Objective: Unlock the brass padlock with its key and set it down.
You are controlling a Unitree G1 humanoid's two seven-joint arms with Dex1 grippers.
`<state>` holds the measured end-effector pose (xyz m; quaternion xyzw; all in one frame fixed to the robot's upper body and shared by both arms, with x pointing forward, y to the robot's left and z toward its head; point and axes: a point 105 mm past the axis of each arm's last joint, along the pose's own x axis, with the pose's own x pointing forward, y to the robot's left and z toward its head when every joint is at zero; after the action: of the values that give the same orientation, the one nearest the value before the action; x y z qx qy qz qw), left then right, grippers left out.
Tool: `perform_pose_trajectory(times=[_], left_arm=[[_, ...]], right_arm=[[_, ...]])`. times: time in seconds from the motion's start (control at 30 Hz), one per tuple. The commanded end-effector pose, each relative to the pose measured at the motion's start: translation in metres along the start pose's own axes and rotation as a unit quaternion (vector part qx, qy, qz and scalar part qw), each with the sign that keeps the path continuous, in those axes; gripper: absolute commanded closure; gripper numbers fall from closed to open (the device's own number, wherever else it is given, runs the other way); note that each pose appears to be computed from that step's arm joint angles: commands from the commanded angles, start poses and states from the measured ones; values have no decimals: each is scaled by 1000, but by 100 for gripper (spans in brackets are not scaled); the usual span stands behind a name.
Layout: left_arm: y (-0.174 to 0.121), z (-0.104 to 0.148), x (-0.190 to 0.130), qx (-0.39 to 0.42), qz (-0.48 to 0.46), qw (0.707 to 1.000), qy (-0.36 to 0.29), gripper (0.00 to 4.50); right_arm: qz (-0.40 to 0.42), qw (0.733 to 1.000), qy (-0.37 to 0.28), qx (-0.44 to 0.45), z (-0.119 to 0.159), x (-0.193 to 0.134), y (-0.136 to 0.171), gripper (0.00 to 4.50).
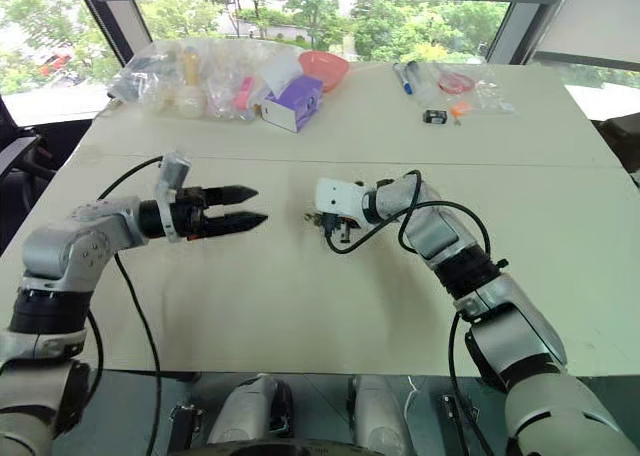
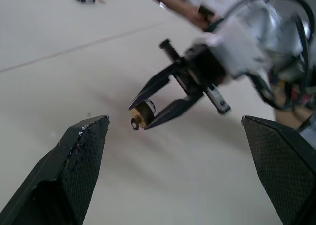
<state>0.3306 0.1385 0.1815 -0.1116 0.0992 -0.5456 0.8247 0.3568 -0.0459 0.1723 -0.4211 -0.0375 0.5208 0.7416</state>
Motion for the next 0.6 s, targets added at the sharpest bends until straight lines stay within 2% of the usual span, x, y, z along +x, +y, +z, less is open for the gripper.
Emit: perform_pose_trajectory(times=[0.03, 0.27, 0.6], left_arm=[[8, 16, 0, -13, -9, 999, -39, 0], [12, 23, 23, -7, -43, 998, -40, 0], [2, 24, 28, 6, -76, 997, -31, 0]], right_arm=[[-62, 993, -56, -81, 41, -19, -13, 384], [-102, 987, -67, -100, 58, -25, -12, 384], [-117, 987, -47, -102, 55, -25, -15, 384]])
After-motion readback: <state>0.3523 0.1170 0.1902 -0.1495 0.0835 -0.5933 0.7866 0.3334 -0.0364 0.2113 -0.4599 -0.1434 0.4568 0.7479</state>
